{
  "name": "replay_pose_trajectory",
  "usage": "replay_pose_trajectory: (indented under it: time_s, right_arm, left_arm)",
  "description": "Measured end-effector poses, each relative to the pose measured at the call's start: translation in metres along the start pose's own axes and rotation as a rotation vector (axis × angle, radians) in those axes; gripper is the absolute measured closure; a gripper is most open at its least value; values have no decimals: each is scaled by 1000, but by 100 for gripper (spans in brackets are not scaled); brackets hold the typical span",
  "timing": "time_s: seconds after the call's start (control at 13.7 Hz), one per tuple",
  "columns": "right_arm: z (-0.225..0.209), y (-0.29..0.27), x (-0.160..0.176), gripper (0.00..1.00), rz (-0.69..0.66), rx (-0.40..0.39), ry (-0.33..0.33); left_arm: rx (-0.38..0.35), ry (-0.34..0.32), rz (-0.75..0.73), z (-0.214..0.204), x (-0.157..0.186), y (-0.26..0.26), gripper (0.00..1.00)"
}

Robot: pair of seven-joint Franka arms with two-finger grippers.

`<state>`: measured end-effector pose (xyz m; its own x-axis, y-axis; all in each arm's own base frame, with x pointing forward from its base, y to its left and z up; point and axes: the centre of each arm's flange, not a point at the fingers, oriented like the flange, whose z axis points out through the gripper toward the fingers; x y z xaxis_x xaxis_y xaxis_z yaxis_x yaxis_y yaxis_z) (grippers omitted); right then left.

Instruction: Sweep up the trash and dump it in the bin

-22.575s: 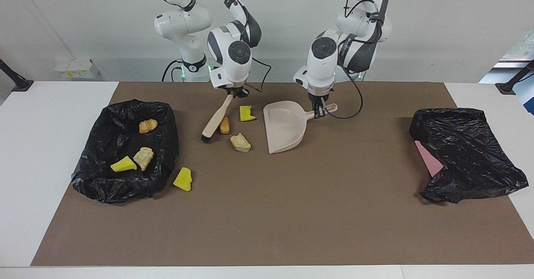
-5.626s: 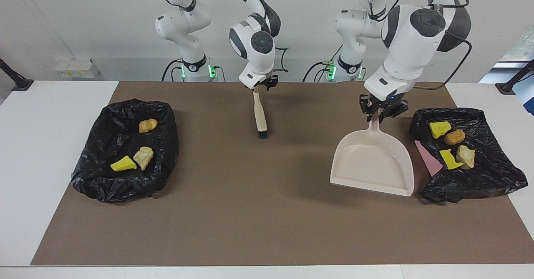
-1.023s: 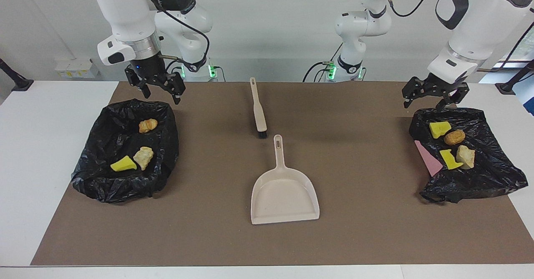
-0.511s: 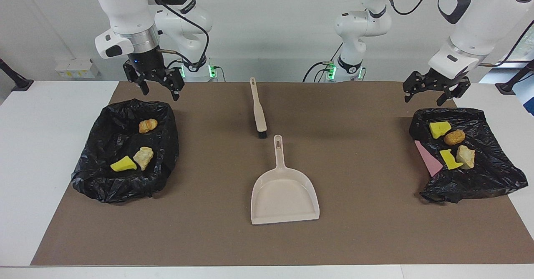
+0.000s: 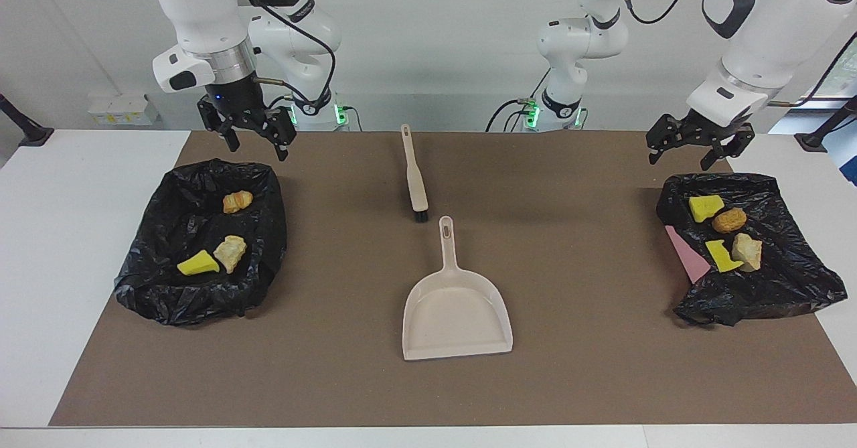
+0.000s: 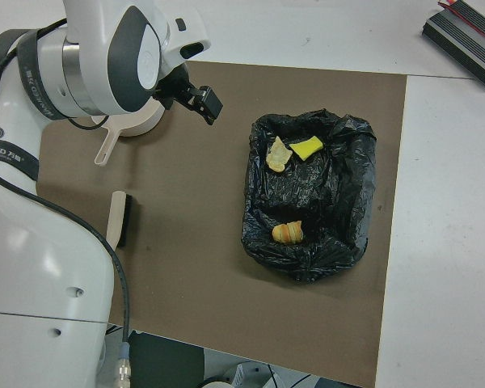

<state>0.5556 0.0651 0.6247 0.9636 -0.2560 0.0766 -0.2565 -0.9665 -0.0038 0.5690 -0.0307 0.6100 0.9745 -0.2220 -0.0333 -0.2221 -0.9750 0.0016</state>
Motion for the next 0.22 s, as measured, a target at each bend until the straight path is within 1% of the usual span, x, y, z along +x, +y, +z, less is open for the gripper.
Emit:
replay_pose_trajectory:
  time_s: [0.22]
  right_arm:
    - [0, 0, 0, 0, 0, 0, 0]
  left_arm:
    - [-2, -10, 0, 1, -1, 0, 0]
